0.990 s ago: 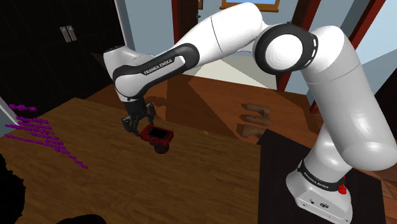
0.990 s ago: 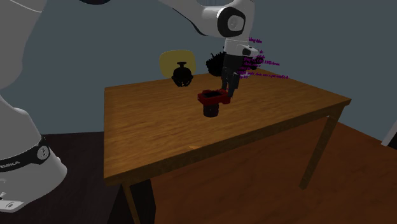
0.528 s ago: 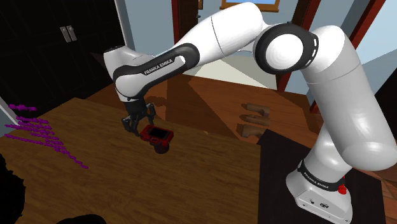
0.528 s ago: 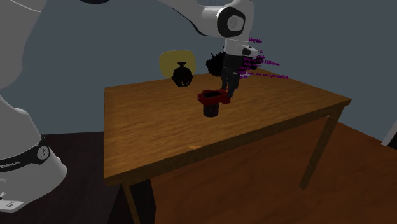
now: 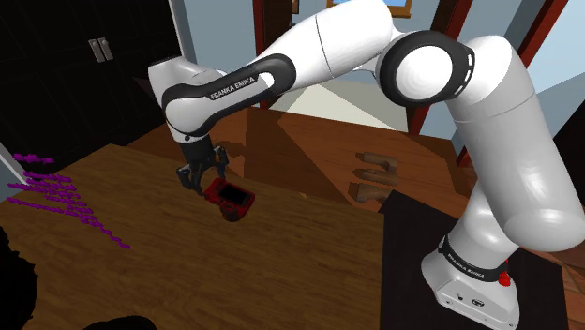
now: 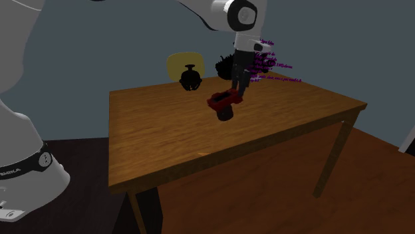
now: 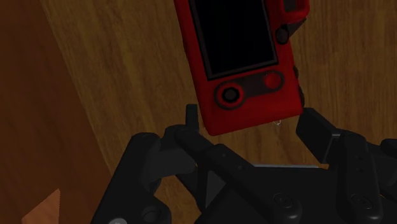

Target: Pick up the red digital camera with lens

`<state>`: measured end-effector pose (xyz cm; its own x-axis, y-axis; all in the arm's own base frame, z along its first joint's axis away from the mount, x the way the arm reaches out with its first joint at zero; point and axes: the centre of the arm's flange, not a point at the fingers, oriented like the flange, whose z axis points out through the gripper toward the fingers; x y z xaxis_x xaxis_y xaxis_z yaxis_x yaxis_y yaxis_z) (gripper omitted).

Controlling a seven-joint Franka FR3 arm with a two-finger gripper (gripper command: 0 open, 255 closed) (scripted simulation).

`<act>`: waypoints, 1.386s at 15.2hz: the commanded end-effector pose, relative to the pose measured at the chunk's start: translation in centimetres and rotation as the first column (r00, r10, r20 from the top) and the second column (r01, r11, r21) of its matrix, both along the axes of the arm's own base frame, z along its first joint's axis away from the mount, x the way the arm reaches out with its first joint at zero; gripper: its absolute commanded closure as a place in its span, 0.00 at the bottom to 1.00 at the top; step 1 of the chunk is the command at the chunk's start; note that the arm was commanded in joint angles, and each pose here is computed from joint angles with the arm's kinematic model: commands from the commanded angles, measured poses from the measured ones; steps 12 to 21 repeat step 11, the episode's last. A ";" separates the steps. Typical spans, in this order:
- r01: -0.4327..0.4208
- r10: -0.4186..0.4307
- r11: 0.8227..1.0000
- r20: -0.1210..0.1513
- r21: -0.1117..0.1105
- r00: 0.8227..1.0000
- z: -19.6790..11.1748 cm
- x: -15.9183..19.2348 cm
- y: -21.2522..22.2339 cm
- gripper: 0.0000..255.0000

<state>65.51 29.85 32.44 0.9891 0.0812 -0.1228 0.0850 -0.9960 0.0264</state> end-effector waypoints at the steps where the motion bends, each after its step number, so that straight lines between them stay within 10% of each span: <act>1: 0.000 0.000 1.000 0.000 0.000 1.000 1.2 0.1 -0.1 1.00; 21: 0.000 0.000 1.000 0.000 0.000 1.000 5.5 0.1 -0.1 1.00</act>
